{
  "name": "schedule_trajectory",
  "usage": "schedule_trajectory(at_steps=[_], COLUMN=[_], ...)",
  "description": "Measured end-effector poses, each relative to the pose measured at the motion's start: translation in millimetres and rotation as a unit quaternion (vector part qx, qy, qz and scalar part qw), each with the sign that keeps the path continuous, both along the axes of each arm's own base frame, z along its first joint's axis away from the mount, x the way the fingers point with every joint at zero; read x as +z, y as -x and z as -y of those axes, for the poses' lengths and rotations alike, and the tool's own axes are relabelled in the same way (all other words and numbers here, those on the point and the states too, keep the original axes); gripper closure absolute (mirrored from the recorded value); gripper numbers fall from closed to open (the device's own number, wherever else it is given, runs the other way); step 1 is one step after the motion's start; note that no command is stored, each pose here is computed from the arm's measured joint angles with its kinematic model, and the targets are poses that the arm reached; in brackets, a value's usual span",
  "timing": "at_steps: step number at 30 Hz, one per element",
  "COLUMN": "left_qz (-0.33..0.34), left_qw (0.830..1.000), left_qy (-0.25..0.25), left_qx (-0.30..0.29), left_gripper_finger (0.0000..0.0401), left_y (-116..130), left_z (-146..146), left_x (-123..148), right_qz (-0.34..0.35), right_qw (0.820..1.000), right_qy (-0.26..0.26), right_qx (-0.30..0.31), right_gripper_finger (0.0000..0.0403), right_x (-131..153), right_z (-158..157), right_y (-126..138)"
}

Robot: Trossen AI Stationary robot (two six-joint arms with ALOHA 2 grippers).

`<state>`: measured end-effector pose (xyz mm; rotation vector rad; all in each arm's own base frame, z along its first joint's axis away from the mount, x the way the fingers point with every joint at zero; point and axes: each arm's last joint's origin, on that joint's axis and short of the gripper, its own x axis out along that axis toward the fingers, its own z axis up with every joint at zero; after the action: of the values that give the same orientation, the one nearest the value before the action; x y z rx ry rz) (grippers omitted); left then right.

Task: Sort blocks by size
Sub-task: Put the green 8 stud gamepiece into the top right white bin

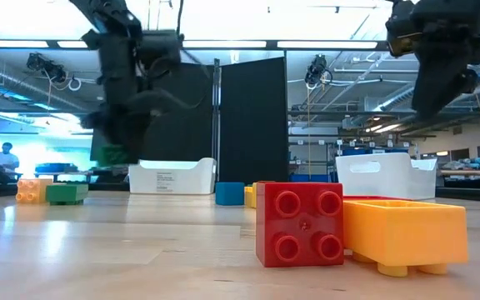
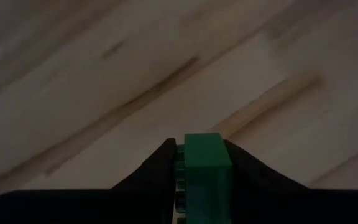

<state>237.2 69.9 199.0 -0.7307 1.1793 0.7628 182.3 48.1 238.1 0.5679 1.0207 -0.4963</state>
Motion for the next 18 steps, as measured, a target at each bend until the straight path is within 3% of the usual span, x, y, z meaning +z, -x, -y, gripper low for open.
schedule_trajectory(at_steps=[12, 18], left_qz=[0.106, 0.101], left_qw=[0.992, 0.988], left_qy=[-0.059, -0.077], left_qx=[-0.042, -0.089], left_gripper_finger=[0.0286, 0.0291], left_y=[-37.1, -80.5], left_z=[-11.3, -23.7], left_x=[72.0, 94.0], right_qz=[-0.021, -0.009], right_qw=[0.999, 0.998], right_qy=[0.039, 0.066], right_qx=[0.001, -0.014], right_gripper_finger=[0.0204, 0.0206], right_x=[-2.5, -2.6], right_z=[-17.5, -28.2], right_y=[15.2, 24.2])
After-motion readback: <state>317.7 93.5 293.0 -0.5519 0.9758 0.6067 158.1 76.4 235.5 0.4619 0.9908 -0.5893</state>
